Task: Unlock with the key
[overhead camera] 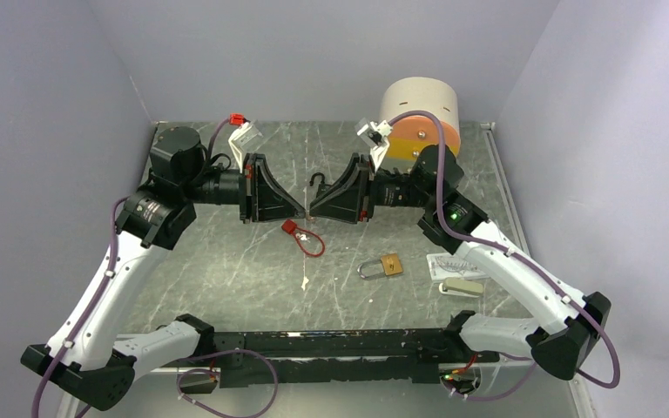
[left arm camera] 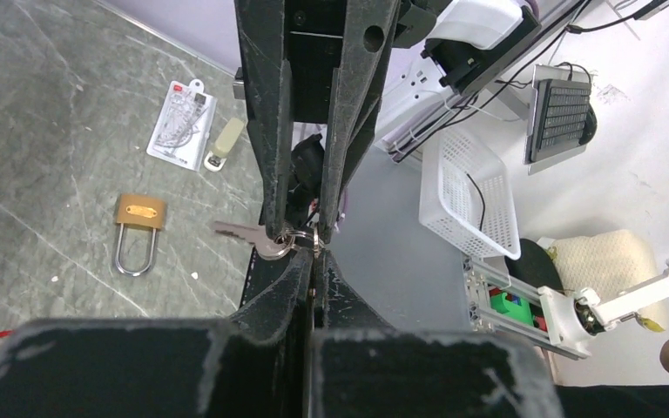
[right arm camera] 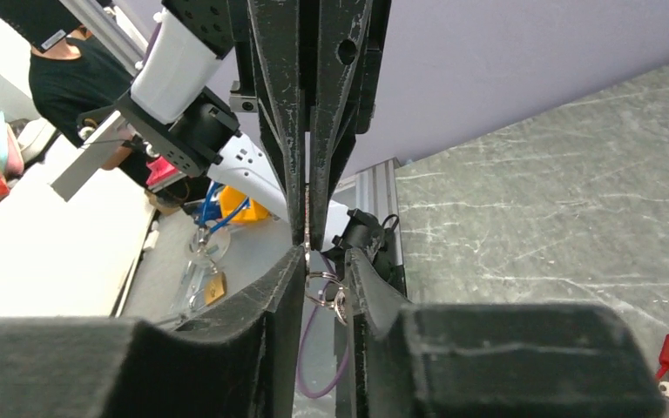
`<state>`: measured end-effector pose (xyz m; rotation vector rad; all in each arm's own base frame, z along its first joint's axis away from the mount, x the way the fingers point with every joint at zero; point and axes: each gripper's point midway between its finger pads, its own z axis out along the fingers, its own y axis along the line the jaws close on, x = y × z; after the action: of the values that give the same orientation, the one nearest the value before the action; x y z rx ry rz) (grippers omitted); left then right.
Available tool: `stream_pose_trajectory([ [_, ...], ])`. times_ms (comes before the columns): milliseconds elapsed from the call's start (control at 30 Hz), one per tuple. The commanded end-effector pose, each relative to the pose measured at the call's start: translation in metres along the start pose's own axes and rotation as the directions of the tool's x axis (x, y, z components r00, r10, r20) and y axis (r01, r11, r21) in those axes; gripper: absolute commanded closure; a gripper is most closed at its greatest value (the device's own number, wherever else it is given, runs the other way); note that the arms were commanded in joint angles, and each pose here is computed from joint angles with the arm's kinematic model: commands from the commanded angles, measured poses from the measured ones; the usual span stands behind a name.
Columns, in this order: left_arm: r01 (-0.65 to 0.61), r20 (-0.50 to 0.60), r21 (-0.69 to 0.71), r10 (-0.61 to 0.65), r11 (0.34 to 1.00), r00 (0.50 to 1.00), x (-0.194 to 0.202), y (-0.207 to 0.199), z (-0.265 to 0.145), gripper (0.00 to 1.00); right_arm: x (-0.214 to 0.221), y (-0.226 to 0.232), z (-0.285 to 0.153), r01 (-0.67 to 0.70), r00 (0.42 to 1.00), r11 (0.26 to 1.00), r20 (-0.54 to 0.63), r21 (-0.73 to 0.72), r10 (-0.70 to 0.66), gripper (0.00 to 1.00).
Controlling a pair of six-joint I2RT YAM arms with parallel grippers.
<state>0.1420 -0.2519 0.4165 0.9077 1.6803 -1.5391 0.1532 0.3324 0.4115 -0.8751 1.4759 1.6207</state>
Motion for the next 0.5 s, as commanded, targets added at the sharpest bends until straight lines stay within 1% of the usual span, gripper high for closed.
stream_pose_trajectory([
  [0, -0.072, 0.019, 0.024, 0.071, 0.997, 0.997, -0.007, -0.008, -0.001, 0.98, -0.009, 0.006, 0.003, 0.029, 1.0, 0.999, 0.001, -0.028, -0.029, 0.75],
  [100, -0.076, 0.026, 0.008, 0.076, 0.997, 0.997, -0.009, -0.005, -0.001, 0.97, -0.005, 0.006, 0.004, 0.016, 1.0, 0.999, -0.015, -0.044, -0.017, 0.72],
  [233, -0.081, 0.036, -0.001, 0.081, 0.997, 0.996, -0.013, -0.003, 0.0, 0.97, -0.003, 0.005, 0.006, 0.002, 1.0, 0.998, -0.028, -0.058, -0.004, 0.73],
  [267, -0.083, 0.036, 0.001, 0.083, 0.997, 0.996, -0.013, -0.003, 0.0, 0.97, -0.003, 0.004, 0.006, 0.003, 1.0, 0.999, -0.025, -0.054, -0.005, 0.8],
  [333, -0.089, 0.035, -0.004, 0.089, 0.996, 0.995, -0.014, -0.003, 0.0, 0.97, -0.005, -0.001, 0.007, 0.005, 1.0, 1.0, -0.008, -0.029, -0.006, 0.97],
  [367, -0.092, 0.035, -0.009, 0.093, 0.996, 0.995, -0.014, -0.003, 0.0, 0.97, -0.007, -0.001, 0.006, 0.012, 1.0, 1.0, 0.0, -0.023, -0.012, 1.0],
  [400, -0.093, 0.037, -0.018, 0.093, 0.996, 0.995, -0.015, -0.002, -0.001, 0.97, -0.008, 0.0, 0.005, 0.018, 1.0, 1.0, 0.008, -0.019, -0.018, 1.0],
  [433, -0.09, 0.045, -0.041, 0.092, 0.995, 0.995, -0.016, 0.001, -0.001, 0.93, -0.009, -0.002, 0.005, 0.026, 0.999, 1.0, 0.018, -0.007, -0.026, 1.0],
  [467, -0.088, 0.052, -0.068, 0.091, 0.994, 0.994, -0.018, 0.004, -0.002, 0.85, -0.009, -0.003, 0.003, 0.034, 0.999, 0.999, 0.031, 0.007, -0.034, 1.0],
])
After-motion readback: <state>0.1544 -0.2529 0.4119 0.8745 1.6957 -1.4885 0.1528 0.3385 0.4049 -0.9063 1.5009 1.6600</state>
